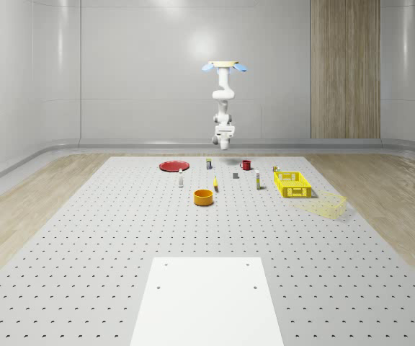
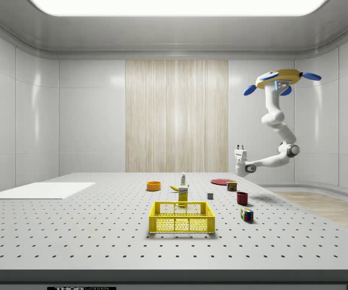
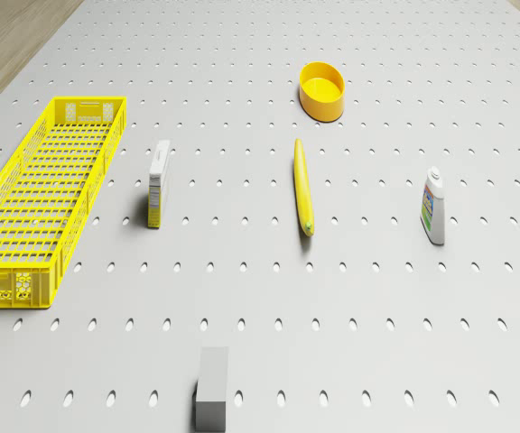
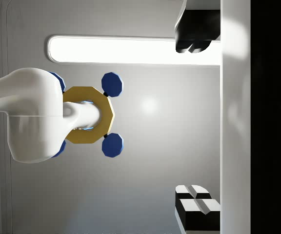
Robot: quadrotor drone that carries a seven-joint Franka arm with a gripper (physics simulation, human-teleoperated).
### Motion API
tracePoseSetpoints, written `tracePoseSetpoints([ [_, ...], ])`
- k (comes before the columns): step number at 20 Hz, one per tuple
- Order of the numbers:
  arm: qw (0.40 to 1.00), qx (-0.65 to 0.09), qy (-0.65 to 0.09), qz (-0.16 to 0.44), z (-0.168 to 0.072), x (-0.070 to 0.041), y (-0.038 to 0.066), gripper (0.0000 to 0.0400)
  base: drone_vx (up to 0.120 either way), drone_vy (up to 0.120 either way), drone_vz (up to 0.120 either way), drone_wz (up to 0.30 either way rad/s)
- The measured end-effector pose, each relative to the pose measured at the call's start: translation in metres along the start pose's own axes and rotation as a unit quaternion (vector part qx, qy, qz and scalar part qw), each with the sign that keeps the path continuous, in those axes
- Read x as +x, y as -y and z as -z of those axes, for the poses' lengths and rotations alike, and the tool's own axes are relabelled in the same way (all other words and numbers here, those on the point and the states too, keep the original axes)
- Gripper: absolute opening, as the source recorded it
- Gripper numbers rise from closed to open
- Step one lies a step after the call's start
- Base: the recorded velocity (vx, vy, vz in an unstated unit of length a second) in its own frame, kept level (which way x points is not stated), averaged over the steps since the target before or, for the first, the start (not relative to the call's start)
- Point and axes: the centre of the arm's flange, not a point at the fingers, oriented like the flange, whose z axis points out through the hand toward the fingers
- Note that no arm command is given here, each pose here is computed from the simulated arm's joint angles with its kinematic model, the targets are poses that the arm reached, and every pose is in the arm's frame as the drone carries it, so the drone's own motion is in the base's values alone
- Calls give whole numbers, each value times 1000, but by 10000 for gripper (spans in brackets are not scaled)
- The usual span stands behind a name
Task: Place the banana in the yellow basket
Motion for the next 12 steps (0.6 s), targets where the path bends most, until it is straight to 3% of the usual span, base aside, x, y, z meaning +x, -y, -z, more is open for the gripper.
tracePoseSetpoints([
  [12,997,-53,-59,1,-1,-12,10,400,120,-120,0,0],
])
